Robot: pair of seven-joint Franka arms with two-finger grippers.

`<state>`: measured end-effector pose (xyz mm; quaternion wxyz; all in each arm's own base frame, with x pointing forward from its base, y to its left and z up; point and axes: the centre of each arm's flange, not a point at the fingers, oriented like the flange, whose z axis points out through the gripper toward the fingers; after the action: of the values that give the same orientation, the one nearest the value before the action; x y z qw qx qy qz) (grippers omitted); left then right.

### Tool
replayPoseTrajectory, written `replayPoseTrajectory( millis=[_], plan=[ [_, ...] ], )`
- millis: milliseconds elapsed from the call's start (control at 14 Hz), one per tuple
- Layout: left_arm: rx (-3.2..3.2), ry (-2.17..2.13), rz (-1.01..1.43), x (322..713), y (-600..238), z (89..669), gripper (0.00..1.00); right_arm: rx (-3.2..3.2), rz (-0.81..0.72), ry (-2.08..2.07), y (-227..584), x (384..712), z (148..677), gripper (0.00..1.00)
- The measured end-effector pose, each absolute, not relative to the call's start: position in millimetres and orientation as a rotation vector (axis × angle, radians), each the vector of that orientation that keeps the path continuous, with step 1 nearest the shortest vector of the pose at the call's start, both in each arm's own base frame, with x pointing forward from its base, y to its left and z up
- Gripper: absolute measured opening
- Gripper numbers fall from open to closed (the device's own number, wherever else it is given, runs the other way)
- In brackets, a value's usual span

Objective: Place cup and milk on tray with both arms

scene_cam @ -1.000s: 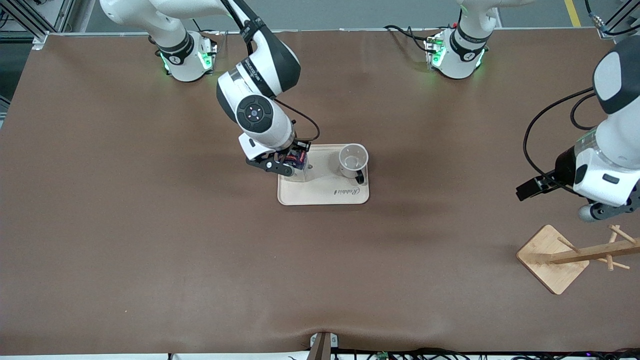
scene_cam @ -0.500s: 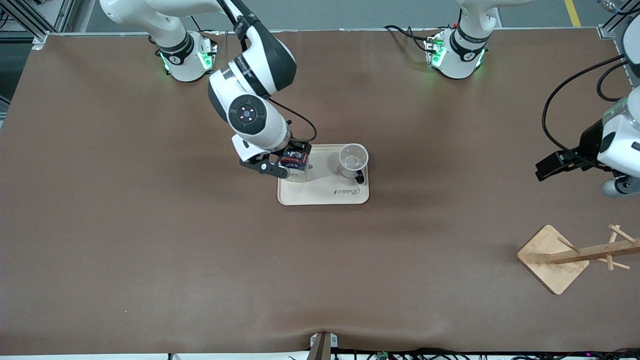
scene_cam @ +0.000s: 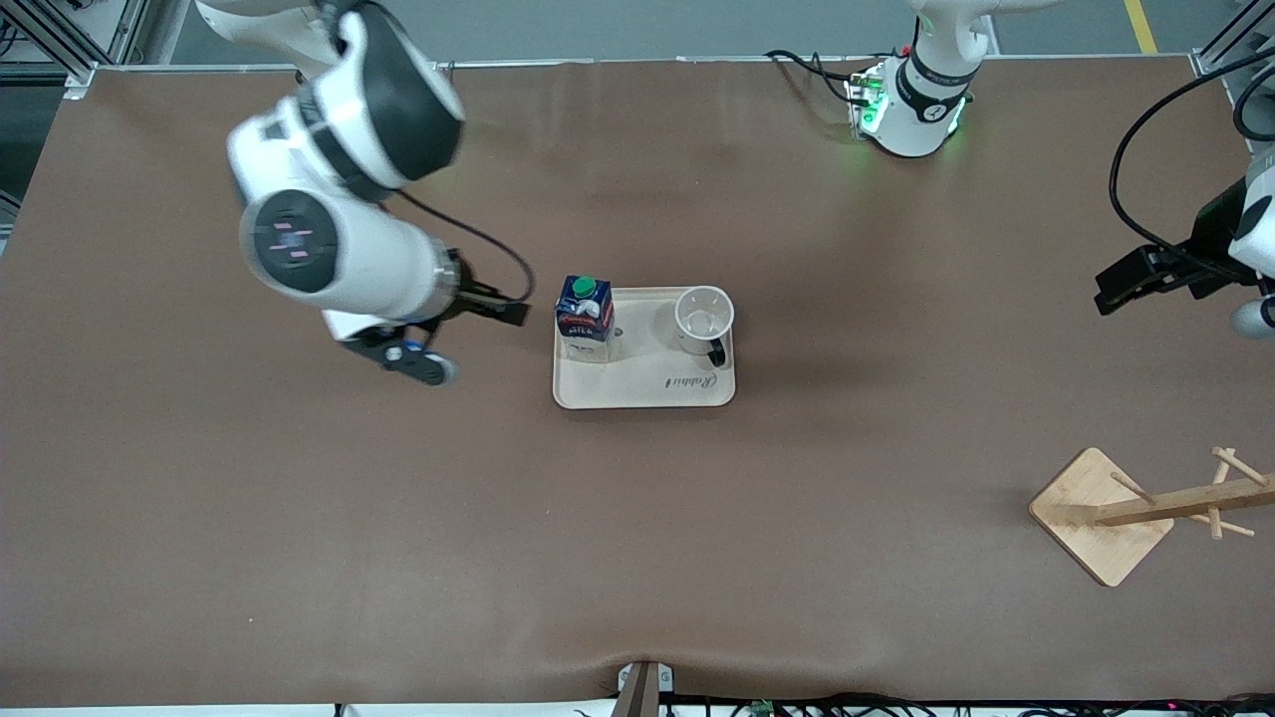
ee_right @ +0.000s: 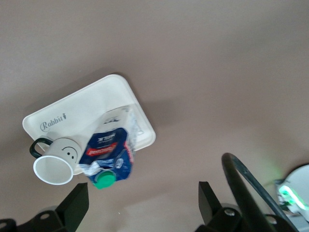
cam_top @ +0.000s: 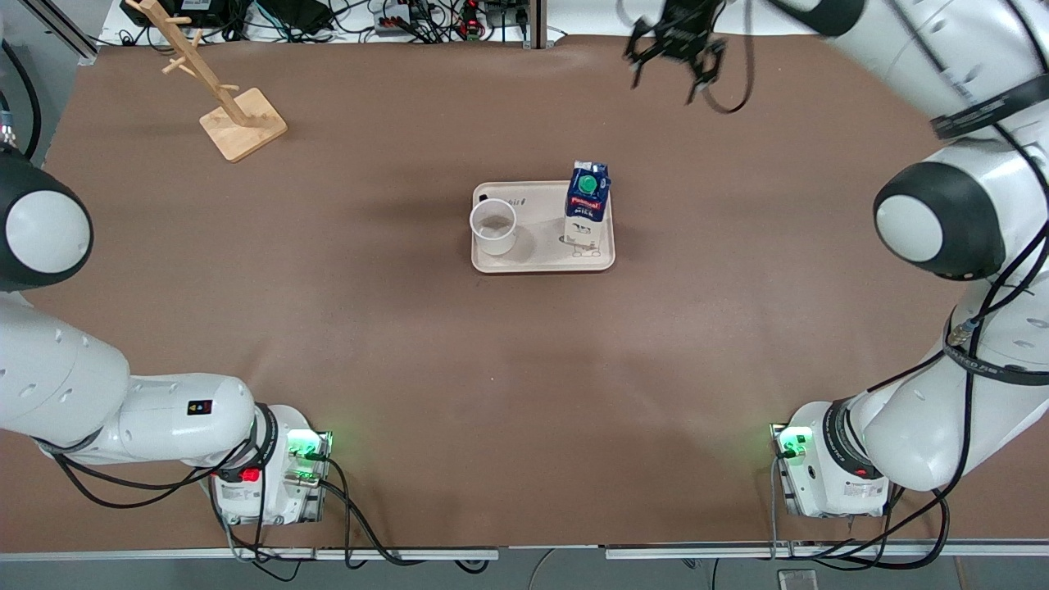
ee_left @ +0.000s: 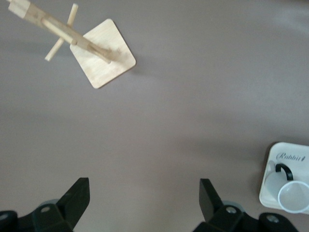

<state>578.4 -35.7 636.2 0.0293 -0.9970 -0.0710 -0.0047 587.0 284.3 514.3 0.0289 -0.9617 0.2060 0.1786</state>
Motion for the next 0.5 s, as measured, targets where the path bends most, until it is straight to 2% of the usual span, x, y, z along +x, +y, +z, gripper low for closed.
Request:
replayPoseTrajectory(
  millis=[286,500],
  plan=[
    [-3.064,-0.174,0.010,557.2,-34.2,640.0,1.00,-2.946,0.616,0.664,207.7,602.1,549.4,1.00],
    [-3.063,-0.159,0.023,543.2,-37.2,639.8,1.00,-2.954,0.561,0.530,111.2,618.4,563.9,1.00]
  ],
)
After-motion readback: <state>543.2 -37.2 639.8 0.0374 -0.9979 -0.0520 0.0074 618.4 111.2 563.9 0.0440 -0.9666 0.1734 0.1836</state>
